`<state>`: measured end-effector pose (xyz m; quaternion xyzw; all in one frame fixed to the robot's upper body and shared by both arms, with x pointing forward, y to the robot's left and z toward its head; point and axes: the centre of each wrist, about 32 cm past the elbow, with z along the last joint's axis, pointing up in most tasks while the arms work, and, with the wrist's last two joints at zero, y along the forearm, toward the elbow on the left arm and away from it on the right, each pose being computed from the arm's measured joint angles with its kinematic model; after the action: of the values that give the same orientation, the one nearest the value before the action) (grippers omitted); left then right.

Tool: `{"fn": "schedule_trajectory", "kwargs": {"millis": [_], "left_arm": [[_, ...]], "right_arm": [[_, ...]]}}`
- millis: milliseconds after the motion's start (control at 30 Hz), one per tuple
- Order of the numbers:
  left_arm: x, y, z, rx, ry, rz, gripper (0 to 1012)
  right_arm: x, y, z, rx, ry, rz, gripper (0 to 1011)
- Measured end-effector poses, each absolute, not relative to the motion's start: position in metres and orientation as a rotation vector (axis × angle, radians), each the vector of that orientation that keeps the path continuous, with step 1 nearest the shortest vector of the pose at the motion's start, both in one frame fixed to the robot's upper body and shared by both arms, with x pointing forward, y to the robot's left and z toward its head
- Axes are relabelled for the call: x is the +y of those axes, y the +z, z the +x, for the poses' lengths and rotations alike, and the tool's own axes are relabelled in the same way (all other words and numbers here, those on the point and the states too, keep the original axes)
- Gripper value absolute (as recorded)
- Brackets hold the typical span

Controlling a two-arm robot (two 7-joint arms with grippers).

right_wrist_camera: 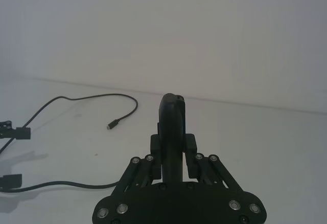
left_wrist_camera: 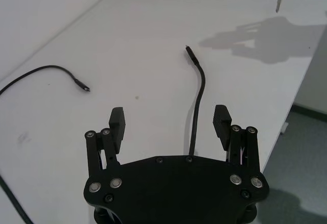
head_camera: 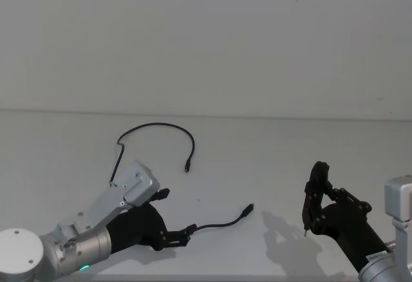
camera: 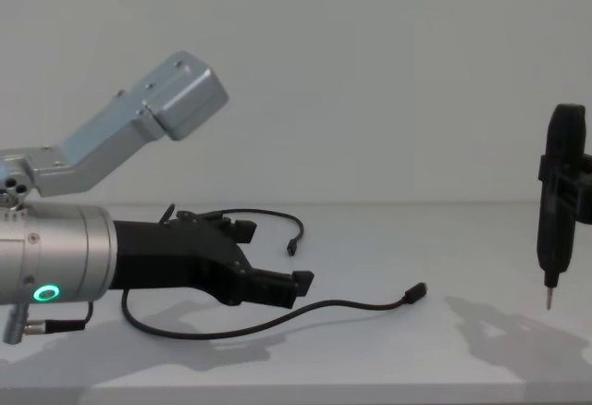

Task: Pick up the data cable with the one hand.

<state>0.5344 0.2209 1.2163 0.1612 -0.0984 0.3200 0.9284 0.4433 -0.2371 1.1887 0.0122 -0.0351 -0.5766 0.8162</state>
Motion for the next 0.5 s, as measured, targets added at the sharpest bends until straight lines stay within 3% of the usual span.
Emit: {"fn": "schedule_trajectory", "kwargs": {"millis": [500], "left_arm": [[0.212,1.203,0.551,-0.202,0.589,0.359,1001]], "right_arm": [[-0.237,1.189,0.443,-0.075,-1.229,0.026,269]]}}
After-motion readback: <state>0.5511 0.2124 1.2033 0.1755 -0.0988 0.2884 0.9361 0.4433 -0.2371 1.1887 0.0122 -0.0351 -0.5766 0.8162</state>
